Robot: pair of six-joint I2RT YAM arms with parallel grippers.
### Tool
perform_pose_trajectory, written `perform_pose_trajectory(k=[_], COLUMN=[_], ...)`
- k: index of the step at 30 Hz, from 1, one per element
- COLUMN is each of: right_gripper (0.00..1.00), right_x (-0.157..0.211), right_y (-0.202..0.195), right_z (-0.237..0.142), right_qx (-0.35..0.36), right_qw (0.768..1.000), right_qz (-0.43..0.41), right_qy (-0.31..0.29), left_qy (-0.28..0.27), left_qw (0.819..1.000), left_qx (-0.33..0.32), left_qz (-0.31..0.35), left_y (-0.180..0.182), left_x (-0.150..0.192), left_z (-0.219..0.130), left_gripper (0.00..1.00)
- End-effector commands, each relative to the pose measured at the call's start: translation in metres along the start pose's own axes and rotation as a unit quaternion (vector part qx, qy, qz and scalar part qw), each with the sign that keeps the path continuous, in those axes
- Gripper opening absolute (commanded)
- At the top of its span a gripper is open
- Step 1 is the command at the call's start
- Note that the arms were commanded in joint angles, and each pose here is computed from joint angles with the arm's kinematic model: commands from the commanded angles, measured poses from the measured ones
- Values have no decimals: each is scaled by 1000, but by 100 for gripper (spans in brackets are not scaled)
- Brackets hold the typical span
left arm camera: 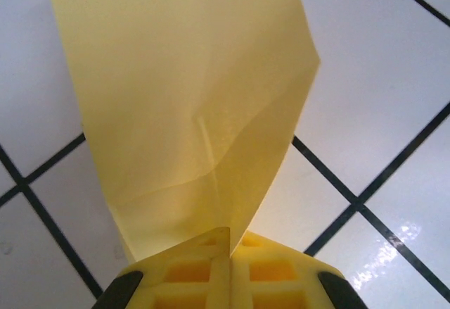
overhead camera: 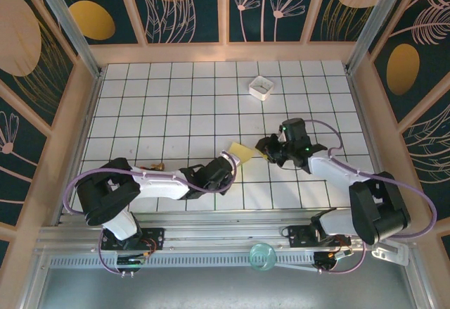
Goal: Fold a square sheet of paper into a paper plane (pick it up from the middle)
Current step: Perform the fifth fold on the wing at the bottom-center of the table.
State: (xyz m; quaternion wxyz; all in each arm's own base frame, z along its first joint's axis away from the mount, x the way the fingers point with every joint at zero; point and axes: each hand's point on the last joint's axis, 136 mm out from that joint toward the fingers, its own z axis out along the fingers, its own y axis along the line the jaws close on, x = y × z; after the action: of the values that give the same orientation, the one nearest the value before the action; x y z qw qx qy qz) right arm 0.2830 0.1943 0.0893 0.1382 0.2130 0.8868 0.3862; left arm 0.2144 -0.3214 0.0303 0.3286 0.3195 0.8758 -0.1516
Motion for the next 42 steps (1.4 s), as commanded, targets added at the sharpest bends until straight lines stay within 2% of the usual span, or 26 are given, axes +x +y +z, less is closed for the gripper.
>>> perform_pose_trajectory(k=[1,4,14,19,23,28,33,42], right_gripper=[27,28,30,34,37,43,44,43], right_x=[-10,-12,-5,0,12,17,16,5], right_y=[-4,-1,8,8,10,15,3,-15], right_z=[-7,-6,-3,-6,1,10,23,28], right_qx=[23,22,5,12,0,-26,0,41], right_qw=[999,997,991,988,990,995,995,995], right_qz=[-45,-68,-136,-154,-135,-91,-82,-87], right_qy=[-15,-13,6,8,27,41,56,36], left_qy=[-33,-42,-62,-49,-42,-33,-34,-38], left_qw=[998,996,993,990,989,991,991,993], left_qx=[54,71,55,62,83,73,74,65], left_qz=[-28,-46,-89,-114,-116,-103,-104,-96], left_y=[-17,-21,-12,-9,-17,-14,-14,-11], left_x=[-7,-8,-20,-20,-18,-13,-14,-15], left_z=[-7,-8,-12,-7,-4,-2,-2,-5], left_gripper=[6,6,8,8,7,7,7,7])
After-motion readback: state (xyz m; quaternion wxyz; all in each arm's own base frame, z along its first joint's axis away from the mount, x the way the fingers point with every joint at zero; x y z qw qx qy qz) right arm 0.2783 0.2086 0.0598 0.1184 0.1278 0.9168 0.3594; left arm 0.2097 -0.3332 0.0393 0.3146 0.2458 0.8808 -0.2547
